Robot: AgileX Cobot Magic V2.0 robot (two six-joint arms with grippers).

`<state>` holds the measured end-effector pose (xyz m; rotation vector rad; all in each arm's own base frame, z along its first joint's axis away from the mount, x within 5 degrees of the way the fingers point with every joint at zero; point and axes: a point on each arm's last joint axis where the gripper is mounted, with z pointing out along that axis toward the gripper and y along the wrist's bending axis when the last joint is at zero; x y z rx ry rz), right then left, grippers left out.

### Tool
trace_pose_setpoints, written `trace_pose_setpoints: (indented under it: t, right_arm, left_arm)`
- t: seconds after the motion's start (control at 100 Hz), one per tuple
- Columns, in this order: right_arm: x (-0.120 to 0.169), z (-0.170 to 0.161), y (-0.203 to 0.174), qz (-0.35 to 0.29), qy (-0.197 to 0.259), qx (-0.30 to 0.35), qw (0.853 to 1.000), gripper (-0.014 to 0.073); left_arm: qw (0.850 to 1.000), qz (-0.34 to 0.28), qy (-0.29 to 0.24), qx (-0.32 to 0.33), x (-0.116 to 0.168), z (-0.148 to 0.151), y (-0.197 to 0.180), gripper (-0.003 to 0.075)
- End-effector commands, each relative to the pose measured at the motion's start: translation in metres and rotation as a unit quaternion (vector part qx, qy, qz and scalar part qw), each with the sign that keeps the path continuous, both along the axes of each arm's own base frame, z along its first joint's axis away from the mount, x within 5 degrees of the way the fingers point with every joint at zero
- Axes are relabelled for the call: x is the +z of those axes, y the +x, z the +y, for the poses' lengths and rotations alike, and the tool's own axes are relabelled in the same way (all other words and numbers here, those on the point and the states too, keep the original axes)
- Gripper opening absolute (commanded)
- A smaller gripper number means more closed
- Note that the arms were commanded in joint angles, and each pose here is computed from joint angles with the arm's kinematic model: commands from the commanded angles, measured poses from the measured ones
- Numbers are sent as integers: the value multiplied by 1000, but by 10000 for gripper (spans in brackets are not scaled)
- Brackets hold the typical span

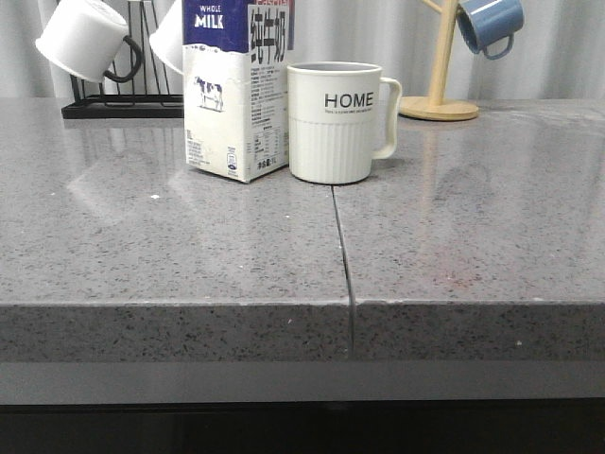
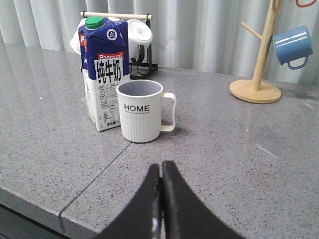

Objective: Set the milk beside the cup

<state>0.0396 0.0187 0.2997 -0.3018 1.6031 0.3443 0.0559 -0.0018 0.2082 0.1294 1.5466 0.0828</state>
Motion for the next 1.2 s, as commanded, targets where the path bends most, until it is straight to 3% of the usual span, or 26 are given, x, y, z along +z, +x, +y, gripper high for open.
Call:
trace_pose_setpoints:
  t: [0.0,1.02,1.19]
  right_arm:
    - [15,-1,-1,-45,14,-5,999,-36]
    - [15,-1,0,-51,17,-5,999,-36]
    - [8,-4,7,-90,30,-56,994,-36]
  left_arm:
    - [1000,-31,-6,0,-7,0,-1,-20]
    - [1000,-31,-6,0,-7,0,-1,-20]
    - [1000,-31,-6,0,-7,0,-1,-20]
